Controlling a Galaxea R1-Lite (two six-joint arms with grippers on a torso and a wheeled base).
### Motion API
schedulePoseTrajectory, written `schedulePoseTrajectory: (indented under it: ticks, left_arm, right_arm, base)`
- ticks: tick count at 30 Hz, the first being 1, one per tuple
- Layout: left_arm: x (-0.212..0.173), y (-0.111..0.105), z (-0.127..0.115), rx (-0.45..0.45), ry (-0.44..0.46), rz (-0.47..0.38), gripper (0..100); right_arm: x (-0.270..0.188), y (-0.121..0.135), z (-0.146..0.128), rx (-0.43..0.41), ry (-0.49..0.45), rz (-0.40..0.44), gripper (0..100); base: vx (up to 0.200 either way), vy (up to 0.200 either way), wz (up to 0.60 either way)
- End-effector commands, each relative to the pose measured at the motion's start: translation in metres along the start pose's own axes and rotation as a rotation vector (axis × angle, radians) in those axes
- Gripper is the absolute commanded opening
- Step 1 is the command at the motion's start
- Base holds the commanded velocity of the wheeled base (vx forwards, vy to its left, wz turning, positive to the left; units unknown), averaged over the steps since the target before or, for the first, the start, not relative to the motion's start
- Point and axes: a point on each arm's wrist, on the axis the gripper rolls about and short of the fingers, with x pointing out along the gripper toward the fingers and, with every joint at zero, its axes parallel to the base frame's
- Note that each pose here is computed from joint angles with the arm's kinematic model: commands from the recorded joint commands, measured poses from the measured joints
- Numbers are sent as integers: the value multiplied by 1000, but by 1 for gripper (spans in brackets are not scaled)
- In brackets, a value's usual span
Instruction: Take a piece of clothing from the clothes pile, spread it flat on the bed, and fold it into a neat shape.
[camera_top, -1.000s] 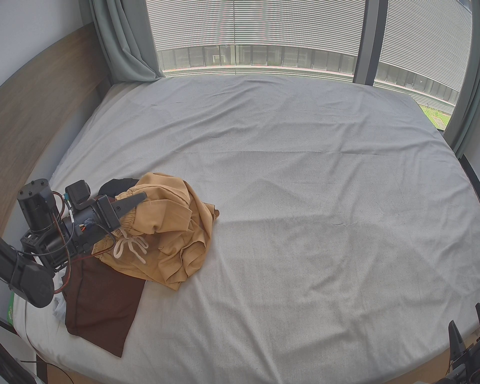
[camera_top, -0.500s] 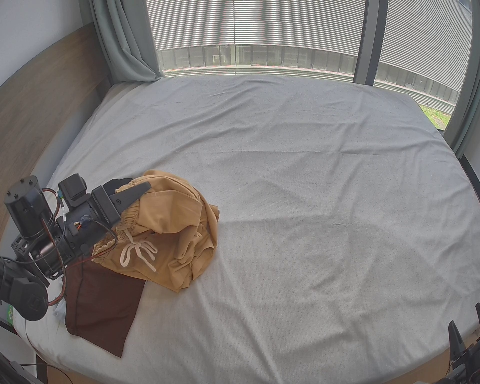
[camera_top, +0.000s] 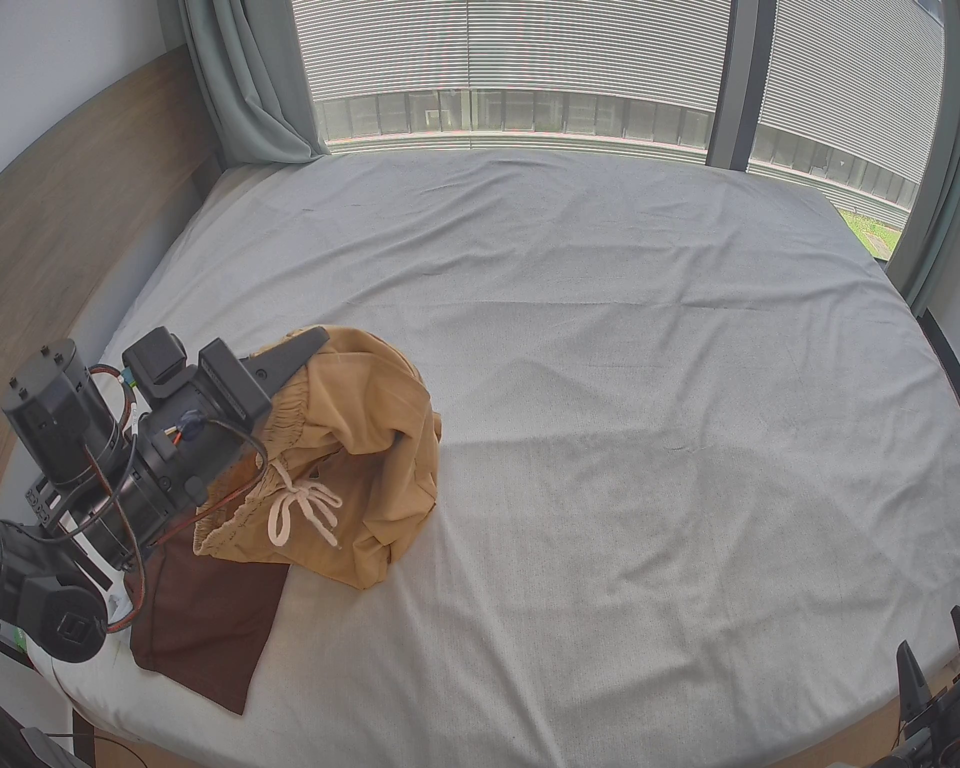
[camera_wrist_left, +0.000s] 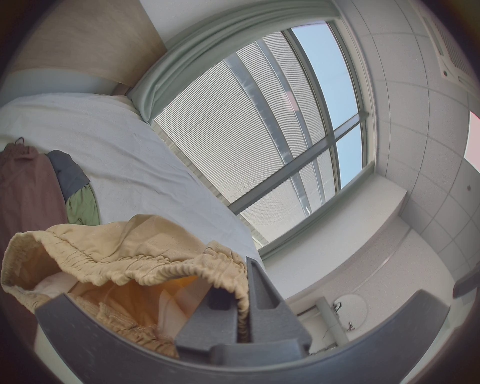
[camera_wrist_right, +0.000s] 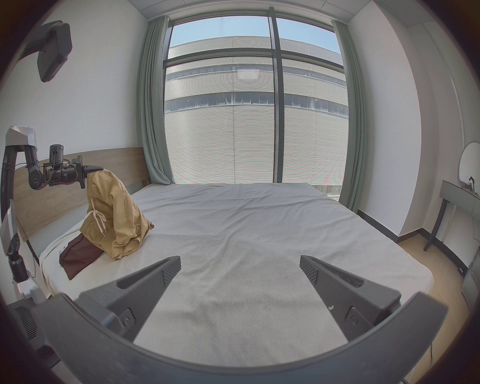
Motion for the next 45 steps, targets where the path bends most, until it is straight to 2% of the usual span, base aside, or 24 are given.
schedulePoseTrajectory:
  ticks: [1, 9, 16, 23, 35, 38, 42, 45]
  left_arm:
    - [8, -19, -5, -57, -33, -46, 0]
    - [19, -45, -18, -159, -109, -32, 0]
    - [26, -69, -32, -201, -85, -95, 0]
    - [34, -84, -45, -215, -39, -142, 0]
    - [67, -87, -89, -223, 69, -159, 0]
    - [75, -83, -102, -220, 100, -152, 0]
    - [88, -68, -128, -203, 165, -113, 0]
    - [91, -72, -137, -206, 182, -130, 0]
  right_arm:
    - [1, 0, -5, 0, 8, 1, 100]
    - [1, 0, -5, 2, 9, 1, 100]
    - [1, 0, -5, 2, 9, 1, 100]
    - [1, 0, -5, 2, 8, 1, 100]
    - [1, 0, -5, 2, 9, 1, 100]
    - [1, 0, -5, 2, 8, 1, 100]
    - [1, 0, -5, 2, 9, 1, 100]
    - [1, 0, -5, 2, 8, 1, 100]
  base:
    - [0, 0, 0]
    - [0, 0, 0]
    - [0, 0, 0]
    - [0, 0, 0]
    - [0, 0, 0]
    - [0, 0, 0]
    - [0, 0, 0]
    - [0, 0, 0]
